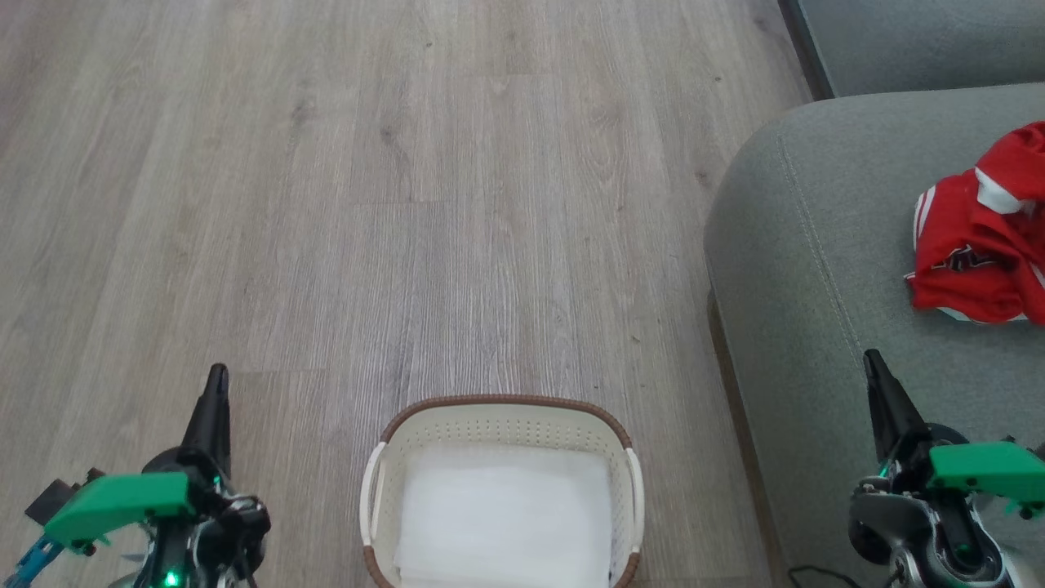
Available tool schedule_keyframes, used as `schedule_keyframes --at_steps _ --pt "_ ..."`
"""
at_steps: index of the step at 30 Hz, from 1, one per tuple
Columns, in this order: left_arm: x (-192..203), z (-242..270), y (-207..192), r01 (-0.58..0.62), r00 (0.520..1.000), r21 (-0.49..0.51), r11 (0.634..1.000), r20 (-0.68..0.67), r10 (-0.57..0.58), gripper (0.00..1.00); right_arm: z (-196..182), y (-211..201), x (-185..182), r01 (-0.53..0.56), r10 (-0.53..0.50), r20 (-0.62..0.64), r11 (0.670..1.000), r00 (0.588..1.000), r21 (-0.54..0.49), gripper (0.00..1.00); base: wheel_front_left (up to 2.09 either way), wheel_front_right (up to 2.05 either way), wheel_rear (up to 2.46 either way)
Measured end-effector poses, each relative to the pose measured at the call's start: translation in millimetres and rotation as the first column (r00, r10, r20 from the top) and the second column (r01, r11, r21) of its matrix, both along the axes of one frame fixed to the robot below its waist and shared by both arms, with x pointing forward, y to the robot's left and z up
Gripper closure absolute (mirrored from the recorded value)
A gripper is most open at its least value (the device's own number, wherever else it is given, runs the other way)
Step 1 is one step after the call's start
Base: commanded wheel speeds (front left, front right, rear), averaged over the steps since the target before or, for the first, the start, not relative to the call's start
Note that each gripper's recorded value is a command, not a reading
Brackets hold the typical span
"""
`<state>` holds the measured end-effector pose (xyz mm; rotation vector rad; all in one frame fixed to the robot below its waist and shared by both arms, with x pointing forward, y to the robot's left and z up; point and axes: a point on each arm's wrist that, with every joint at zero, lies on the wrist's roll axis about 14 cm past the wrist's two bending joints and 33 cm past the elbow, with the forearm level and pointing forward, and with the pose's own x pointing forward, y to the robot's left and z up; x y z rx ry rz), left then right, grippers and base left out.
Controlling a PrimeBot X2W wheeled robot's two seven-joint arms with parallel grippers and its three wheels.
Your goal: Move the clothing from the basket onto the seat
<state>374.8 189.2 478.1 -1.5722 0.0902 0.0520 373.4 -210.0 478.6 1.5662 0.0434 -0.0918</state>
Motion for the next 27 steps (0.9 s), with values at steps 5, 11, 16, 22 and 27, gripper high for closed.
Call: schedule_keyframes --at_steps 5,11,16,22,27 --pt "0.0 0.0 0.0 0.000 1.000 -0.001 1.000 0.000 0.000 1.00 0.0 0.0 0.0 0.000 0.000 0.000 1.000 1.000 0.000 1.00 0.00 0.00 0.00" --pt "0.0 0.0 -0.2 0.000 1.000 -0.001 1.000 0.000 0.000 1.00 0.0 -0.1 0.0 0.001 -0.001 0.000 1.000 1.000 0.001 1.00 0.00 0.00 0.00" --pt "0.0 0.0 -0.2 0.000 1.000 -0.001 1.000 0.000 0.000 1.00 0.0 -0.2 0.0 0.001 -0.001 0.000 1.000 1.000 0.001 1.00 0.00 0.00 0.00" --pt "0.0 0.0 -0.2 0.000 1.000 -0.001 1.000 0.000 0.000 1.00 0.0 -0.4 -0.1 0.002 -0.002 0.000 1.000 1.000 0.002 1.00 0.00 0.00 0.00" --pt "0.0 0.0 -0.2 0.000 1.000 -0.001 1.000 0.000 0.000 1.00 0.0 -0.5 -0.1 0.003 -0.003 0.000 1.000 1.000 0.002 1.00 0.00 0.00 0.00"
